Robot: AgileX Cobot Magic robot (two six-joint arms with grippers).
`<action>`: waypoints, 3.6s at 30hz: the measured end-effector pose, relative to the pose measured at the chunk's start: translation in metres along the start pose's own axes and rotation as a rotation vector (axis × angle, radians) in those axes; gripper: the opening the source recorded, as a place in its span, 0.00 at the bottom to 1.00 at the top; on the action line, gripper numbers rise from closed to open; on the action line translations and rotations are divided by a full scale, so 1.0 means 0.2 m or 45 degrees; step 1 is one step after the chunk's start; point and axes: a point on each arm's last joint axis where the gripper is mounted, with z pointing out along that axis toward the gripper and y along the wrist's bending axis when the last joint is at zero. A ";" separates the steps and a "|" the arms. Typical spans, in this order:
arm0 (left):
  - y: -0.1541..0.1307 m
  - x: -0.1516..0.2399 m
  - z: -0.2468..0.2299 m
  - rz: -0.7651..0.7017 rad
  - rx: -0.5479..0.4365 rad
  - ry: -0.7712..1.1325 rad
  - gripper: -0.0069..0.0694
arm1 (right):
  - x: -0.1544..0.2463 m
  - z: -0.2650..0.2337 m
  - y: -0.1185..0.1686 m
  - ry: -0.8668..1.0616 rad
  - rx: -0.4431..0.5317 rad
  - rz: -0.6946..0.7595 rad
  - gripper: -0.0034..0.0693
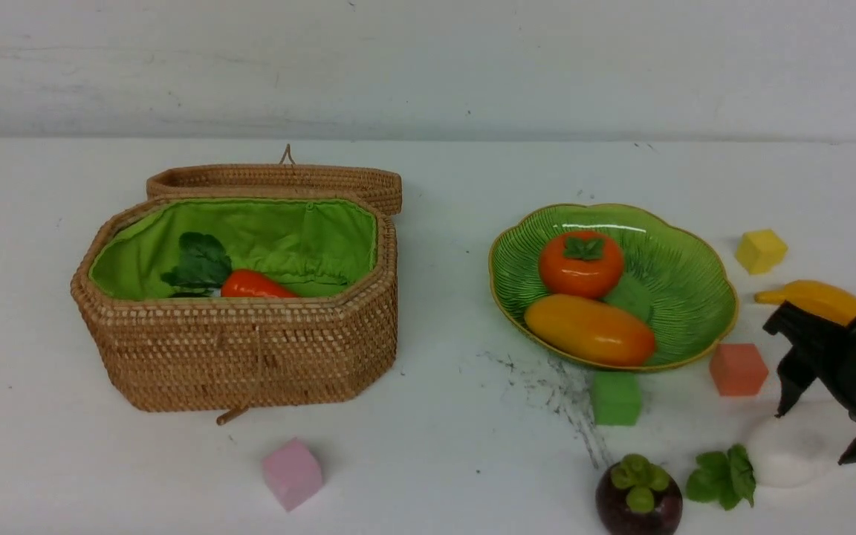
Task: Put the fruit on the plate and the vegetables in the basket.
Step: Take a daikon with your right arm and place it on the basket on the left.
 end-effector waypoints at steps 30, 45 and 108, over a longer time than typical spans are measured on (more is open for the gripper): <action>0.00 0.00 0.00 0.000 0.000 0.001 0.40 | -0.04 0.36 -0.02 0.062 0.215 -0.035 0.71; 0.00 0.00 0.00 0.000 0.000 0.002 0.40 | -0.05 -0.38 0.01 -0.361 -0.440 -0.309 0.71; 0.00 0.00 0.00 0.000 0.000 0.002 0.40 | 0.68 -0.37 1.43 -0.564 -1.169 -2.059 0.96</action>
